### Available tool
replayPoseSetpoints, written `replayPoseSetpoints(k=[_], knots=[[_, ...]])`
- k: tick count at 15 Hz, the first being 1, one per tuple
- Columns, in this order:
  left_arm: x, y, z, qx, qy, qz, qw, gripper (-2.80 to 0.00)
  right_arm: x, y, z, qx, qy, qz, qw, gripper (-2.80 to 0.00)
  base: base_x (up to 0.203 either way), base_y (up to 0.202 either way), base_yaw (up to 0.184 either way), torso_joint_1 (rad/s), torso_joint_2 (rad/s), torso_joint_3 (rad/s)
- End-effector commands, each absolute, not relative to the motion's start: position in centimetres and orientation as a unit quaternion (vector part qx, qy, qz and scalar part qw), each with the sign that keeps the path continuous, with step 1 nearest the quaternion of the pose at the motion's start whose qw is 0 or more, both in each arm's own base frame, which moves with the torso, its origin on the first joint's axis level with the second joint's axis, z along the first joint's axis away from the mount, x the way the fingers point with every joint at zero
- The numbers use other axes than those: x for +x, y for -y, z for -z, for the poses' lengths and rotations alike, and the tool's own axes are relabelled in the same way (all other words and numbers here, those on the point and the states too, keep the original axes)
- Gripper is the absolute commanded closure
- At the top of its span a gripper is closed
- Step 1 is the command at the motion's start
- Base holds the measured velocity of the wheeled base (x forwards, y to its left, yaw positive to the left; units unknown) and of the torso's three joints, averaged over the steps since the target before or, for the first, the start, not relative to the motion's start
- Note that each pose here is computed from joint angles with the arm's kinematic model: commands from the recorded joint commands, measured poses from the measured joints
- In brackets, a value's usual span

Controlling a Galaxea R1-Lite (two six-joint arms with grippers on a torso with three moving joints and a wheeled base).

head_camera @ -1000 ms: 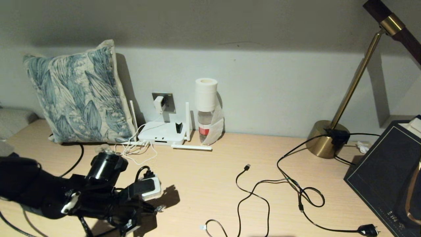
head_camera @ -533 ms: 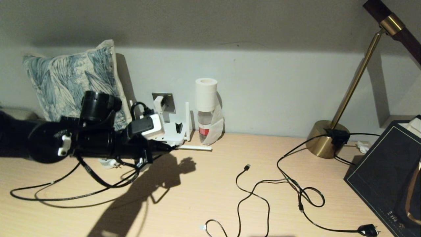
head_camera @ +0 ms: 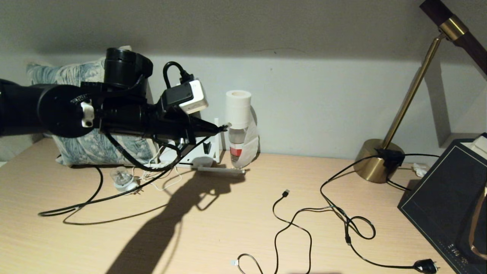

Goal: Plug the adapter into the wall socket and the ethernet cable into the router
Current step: Hand it to the other hand

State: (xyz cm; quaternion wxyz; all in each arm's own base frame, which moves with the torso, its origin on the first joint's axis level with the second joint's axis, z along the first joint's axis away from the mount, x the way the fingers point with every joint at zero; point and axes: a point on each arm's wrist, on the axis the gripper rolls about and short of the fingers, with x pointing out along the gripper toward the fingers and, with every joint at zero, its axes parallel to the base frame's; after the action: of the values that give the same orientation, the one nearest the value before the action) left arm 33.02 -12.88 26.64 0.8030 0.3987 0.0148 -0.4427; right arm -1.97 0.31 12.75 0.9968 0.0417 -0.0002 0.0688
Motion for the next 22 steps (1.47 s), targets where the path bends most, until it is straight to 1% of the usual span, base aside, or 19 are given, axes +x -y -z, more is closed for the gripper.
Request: replayPoseSetpoints(k=[1, 3, 5, 7, 8, 10, 11, 13, 17, 18, 22], knots=[[33.2, 14.1, -26.5, 0.400, -0.006, 0.455, 0.795, 0.00, 2.1, -0.7, -17.3, 0.113, -0.107, -0.158, 0.975, 0.00, 0.000, 0.000, 0.000, 0.000, 0.00, 0.000], [32.8, 14.6, -26.3, 0.401, -0.006, 0.463, 0.791, 0.00, 7.1, -1.1, -19.3, 0.162, -0.206, -0.226, 0.938, 0.00, 0.000, 0.000, 0.000, 0.000, 0.00, 0.000], [32.4, 15.3, -26.5, 0.405, 0.005, 0.461, 0.790, 0.00, 13.5, -2.0, -20.1, 0.197, -0.290, -0.286, 0.892, 0.00, 0.000, 0.000, 0.000, 0.000, 0.00, 0.000], [31.8, 15.9, -26.6, 0.407, 0.015, 0.467, 0.785, 0.00, 19.3, -4.1, -20.7, 0.211, -0.336, -0.347, 0.850, 0.00, 0.000, 0.000, 0.000, 0.000, 0.00, 0.000], [31.7, 16.2, -26.4, 0.407, 0.016, 0.470, 0.783, 0.00, 21.8, -5.8, -21.2, 0.208, -0.344, -0.380, 0.833, 0.00, 0.000, 0.000, 0.000, 0.000, 0.00, 0.000], [31.2, 16.8, -26.0, 0.407, 0.019, 0.479, 0.778, 0.00, 24.4, -10.7, -22.6, 0.190, -0.347, -0.446, 0.803, 0.00, 0.000, 0.000, 0.000, 0.000, 0.00, 0.000], [31.1, 17.2, -25.9, 0.407, 0.025, 0.481, 0.776, 0.00, 25.0, -12.3, -23.1, 0.188, -0.345, -0.460, 0.796, 0.00, 0.000, 0.000, 0.000, 0.000, 0.00, 0.000], [30.5, 18.6, -25.6, 0.413, 0.028, 0.485, 0.770, 0.00, 26.1, -14.0, -24.0, 0.186, -0.328, -0.465, 0.801, 0.00, 0.000, 0.000, 0.000, 0.000, 0.00, 0.000], [29.3, 20.3, -25.7, 0.415, 0.038, 0.501, 0.759, 0.00, 27.5, -15.1, -24.2, 0.178, -0.315, -0.445, 0.819, 0.00, 0.000, 0.000, 0.000, 0.000, 0.00, 0.000], [29.2, 20.4, -25.8, 0.416, 0.039, 0.500, 0.759, 0.00, 27.4, -15.0, -24.4, 0.175, -0.310, -0.439, 0.825, -2.80, 0.000, 0.000, 0.000, 0.000, 0.00, 0.000], [28.8, 20.1, -26.2, 0.419, 0.039, 0.494, 0.761, 0.00, 27.6, -15.6, -25.1, 0.169, -0.268, -0.437, 0.842, -2.80, 0.000, 0.000, 0.000, 0.000, 0.00, 0.000]])
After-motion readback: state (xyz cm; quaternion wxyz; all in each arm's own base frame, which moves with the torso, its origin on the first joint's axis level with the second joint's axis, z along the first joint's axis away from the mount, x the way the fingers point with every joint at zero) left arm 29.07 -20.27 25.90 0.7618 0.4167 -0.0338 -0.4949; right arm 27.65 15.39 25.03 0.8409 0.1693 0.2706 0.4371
